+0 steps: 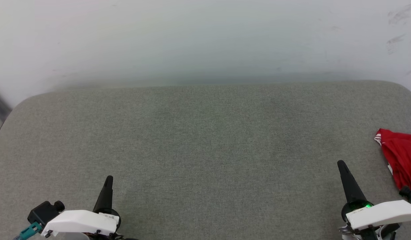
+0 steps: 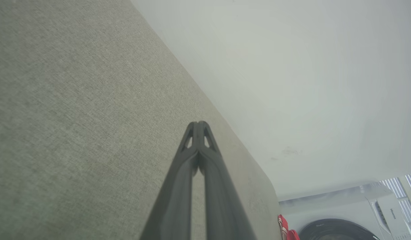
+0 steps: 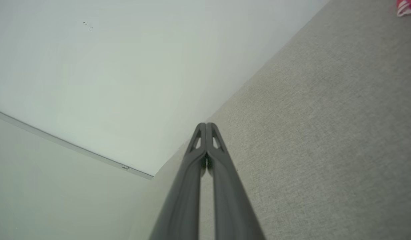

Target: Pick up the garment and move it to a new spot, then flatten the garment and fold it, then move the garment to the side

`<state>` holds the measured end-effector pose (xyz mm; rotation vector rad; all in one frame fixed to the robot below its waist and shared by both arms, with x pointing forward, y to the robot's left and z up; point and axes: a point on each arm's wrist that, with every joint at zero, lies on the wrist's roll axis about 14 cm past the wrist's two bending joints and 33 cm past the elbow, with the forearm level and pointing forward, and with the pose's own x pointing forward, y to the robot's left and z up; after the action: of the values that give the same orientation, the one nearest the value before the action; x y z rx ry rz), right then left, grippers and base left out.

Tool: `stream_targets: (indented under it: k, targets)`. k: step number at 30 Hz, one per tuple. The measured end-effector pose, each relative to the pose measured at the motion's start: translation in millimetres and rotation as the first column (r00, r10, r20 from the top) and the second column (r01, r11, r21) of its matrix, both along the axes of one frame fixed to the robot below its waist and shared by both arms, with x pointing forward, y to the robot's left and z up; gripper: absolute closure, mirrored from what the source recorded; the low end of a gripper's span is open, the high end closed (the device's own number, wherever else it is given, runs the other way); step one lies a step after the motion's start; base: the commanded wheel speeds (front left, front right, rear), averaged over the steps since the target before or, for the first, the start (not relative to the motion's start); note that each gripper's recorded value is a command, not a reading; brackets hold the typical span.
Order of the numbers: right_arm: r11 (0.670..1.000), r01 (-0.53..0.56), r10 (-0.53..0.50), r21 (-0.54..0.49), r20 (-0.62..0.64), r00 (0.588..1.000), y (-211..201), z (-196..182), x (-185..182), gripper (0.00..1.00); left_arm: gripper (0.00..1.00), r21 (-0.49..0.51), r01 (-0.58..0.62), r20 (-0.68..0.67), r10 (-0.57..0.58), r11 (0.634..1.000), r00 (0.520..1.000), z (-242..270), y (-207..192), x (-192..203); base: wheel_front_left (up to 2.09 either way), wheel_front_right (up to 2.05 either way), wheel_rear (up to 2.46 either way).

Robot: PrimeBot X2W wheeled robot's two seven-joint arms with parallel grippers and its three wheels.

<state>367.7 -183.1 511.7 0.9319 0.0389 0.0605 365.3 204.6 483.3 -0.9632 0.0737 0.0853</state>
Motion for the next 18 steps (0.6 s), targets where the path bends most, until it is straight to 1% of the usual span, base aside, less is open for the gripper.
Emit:
stream_targets:
  k: [8, 18]
  targets:
    - [0.996, 0.008, -0.007, 0.091, -0.009, 1.0, -1.8, -1.8, 2.5, 1.0, 1.0, -0.09, -0.006, 0.009, 0.007, 0.996, 1.0, 2.6, -0.1, 3.6, 0.0, 0.0, 0.0]
    - [0.98, 0.022, -0.019, 0.198, -0.013, 1.0, -4.7, -2.3, 6.4, 1.0, 1.0, -0.19, -0.002, 0.02, 0.006, 0.982, 1.0, 5.0, -1.5, 7.5, 0.0, 0.0, 0.0]
